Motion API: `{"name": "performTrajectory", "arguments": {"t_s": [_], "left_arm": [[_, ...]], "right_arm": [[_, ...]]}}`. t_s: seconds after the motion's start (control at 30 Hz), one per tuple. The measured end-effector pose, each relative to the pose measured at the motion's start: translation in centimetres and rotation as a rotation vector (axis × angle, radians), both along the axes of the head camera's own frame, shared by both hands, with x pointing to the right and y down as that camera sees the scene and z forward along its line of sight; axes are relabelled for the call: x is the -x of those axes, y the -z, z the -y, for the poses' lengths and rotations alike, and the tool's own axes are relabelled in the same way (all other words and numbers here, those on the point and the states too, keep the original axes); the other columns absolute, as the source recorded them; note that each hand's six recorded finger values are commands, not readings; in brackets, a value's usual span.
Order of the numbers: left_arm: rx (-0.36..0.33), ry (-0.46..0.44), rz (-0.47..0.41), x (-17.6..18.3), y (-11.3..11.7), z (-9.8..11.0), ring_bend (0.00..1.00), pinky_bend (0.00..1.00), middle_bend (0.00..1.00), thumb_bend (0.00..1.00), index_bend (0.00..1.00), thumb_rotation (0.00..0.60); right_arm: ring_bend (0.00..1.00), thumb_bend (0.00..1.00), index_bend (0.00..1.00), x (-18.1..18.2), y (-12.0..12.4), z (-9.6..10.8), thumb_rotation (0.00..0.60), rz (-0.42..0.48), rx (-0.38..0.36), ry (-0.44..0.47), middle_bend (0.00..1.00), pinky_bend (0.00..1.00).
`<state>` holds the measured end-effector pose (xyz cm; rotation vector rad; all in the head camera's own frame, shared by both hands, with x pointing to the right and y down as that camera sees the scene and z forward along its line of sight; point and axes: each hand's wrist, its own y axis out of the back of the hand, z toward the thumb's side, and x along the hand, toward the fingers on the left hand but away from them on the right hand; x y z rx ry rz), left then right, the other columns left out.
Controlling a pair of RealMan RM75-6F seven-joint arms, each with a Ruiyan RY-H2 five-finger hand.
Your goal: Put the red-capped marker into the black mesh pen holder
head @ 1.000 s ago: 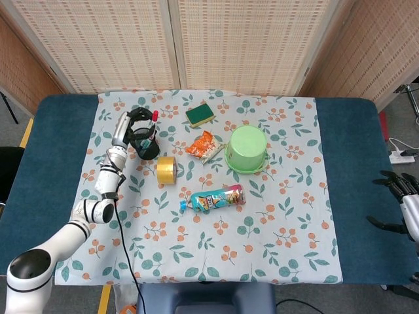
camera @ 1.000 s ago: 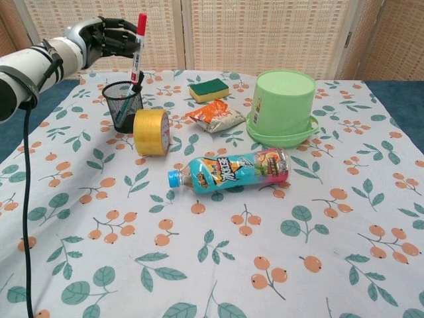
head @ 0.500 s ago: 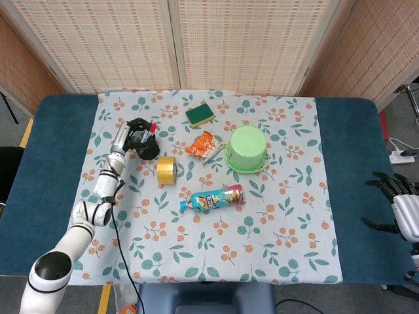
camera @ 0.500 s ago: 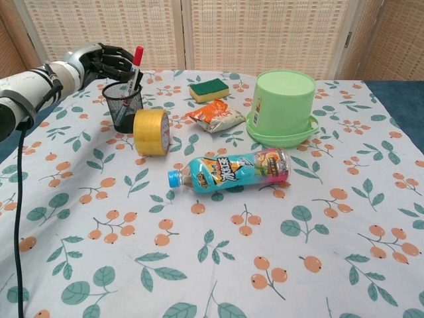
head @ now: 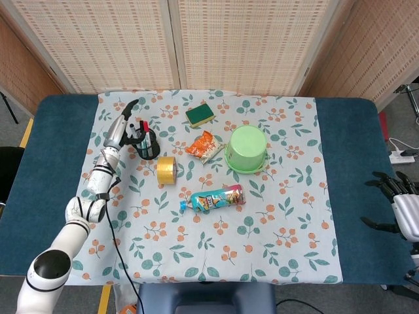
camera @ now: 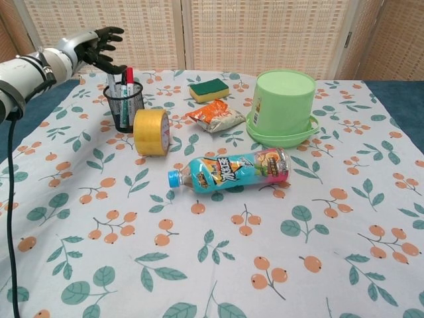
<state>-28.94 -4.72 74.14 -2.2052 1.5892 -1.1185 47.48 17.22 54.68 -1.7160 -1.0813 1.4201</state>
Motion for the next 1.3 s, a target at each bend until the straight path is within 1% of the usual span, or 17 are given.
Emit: {"name": "performTrajectory", "arguments": {"t_s": [0.1, 0.23, 0.3, 0.33, 0.4, 0.43, 0.5, 0.6, 0.63, 0.7, 0.73, 0.83, 0.9, 1.0, 1.13, 1.23, 1.3], "left_arm": [[-0.101, -0.043, 0.082, 0.8, 2.2, 1.4, 0.0, 0.11, 0.0, 0.37, 0.03, 0.6], [-0.282, -0.13, 0.249, 2.9, 6.3, 2.8, 0.02, 0.13, 0.05, 0.37, 0.09, 0.6], [-0.348, -0.167, 0.317, 4.0, 7.8, 2.5, 0.02, 0.13, 0.07, 0.37, 0.12, 0.6], [-0.379, -0.192, 0.357, 4.6, 8.5, 1.9, 0.02, 0.13, 0.09, 0.37, 0.15, 0.6], [-0.405, -0.224, 0.399, 5.4, 9.3, 0.6, 0.03, 0.13, 0.12, 0.37, 0.17, 0.6], [-0.41, -0.244, 0.416, 5.9, 9.7, -0.7, 0.04, 0.13, 0.13, 0.37, 0.18, 0.6], [-0.404, -0.273, 0.443, 6.4, 10.1, -3.1, 0.05, 0.13, 0.14, 0.37, 0.19, 0.6], [-0.363, -0.312, 0.518, 7.7, 10.8, -8.9, 0.05, 0.13, 0.14, 0.37, 0.2, 0.6], [-0.333, -0.315, 0.565, 8.7, 11.1, -11.8, 0.05, 0.13, 0.14, 0.37, 0.2, 0.6], [-0.275, -0.301, 0.641, 10.5, 11.5, -16.2, 0.05, 0.13, 0.15, 0.37, 0.21, 0.6], [-0.232, -0.285, 0.683, 11.6, 11.7, -18.9, 0.05, 0.13, 0.15, 0.37, 0.22, 0.6], [-0.151, -0.25, 0.744, 13.0, 12.1, -23.6, 0.05, 0.13, 0.16, 0.37, 0.24, 0.6], [-0.128, -0.233, 0.762, 13.7, 12.1, -25.1, 0.05, 0.13, 0.16, 0.37, 0.26, 0.6], [-0.098, -0.202, 0.798, 15.9, 11.9, -27.3, 0.05, 0.13, 0.16, 0.37, 0.26, 0.6], [-0.073, -0.188, 0.88, 19.7, 11.3, -29.9, 0.05, 0.13, 0.16, 0.37, 0.26, 0.6], [-0.061, -0.185, 0.898, 20.7, 11.0, -31.3, 0.05, 0.13, 0.16, 0.37, 0.26, 0.6], [-0.063, -0.188, 0.888, 20.6, 10.8, -31.6, 0.05, 0.13, 0.16, 0.37, 0.26, 0.6]], "right_arm": [[0.19, 0.0, 0.3, 0.2, 0.1, 0.0, 0.6, 0.014, -0.002, 0.007, 0.14, 0.0], [0.19, 0.0, 0.3, 0.2, 0.3, -0.1, 0.6, 0.038, -0.003, 0.006, 0.14, 0.0], [0.19, 0.0, 0.3, 0.2, 0.4, -0.1, 0.6, 0.05, -0.002, 0.009, 0.14, 0.0], [0.19, 0.0, 0.29, 0.3, 0.5, -0.2, 0.6, 0.053, -0.003, 0.012, 0.14, 0.0], [0.19, 0.0, 0.29, 0.5, 0.7, -0.2, 0.6, 0.059, -0.008, 0.027, 0.14, 0.0], [0.19, 0.0, 0.29, 0.7, 0.8, -0.3, 0.6, 0.061, -0.011, 0.033, 0.14, 0.0], [0.19, 0.0, 0.29, 1.0, 1.0, -0.4, 0.6, 0.064, -0.021, 0.048, 0.14, 0.0], [0.19, 0.0, 0.3, 1.6, 1.4, -0.7, 0.6, 0.066, -0.034, 0.074, 0.14, 0.0], [0.19, 0.0, 0.3, 1.8, 1.5, -0.8, 0.6, 0.067, -0.037, 0.082, 0.14, 0.0], [0.19, 0.0, 0.3, 2.2, 1.7, -1.1, 0.6, 0.067, -0.043, 0.098, 0.14, 0.0], [0.19, 0.0, 0.3, 2.4, 1.7, -1.1, 0.6, 0.067, -0.044, 0.103, 0.14, 0.0], [0.19, 0.0, 0.3, 2.7, 1.8, -1.3, 0.6, 0.06, -0.046, 0.116, 0.14, 0.0], [0.19, 0.0, 0.3, 3.0, 1.7, -1.5, 0.6, 0.056, -0.045, 0.126, 0.14, 0.0], [0.19, 0.0, 0.3, 3.5, 1.7, -1.7, 0.6, 0.051, -0.046, 0.143, 0.14, 0.0], [0.19, 0.0, 0.3, 3.9, 1.7, -1.8, 0.6, 0.047, -0.047, 0.152, 0.14, 0.0], [0.19, 0.0, 0.3, 3.9, 1.6, -1.9, 0.6, 0.044, -0.046, 0.151, 0.14, 0.0], [0.19, 0.0, 0.3, 4.0, 1.6, -1.9, 0.6, 0.04, -0.046, 0.154, 0.14, 0.0]]}}
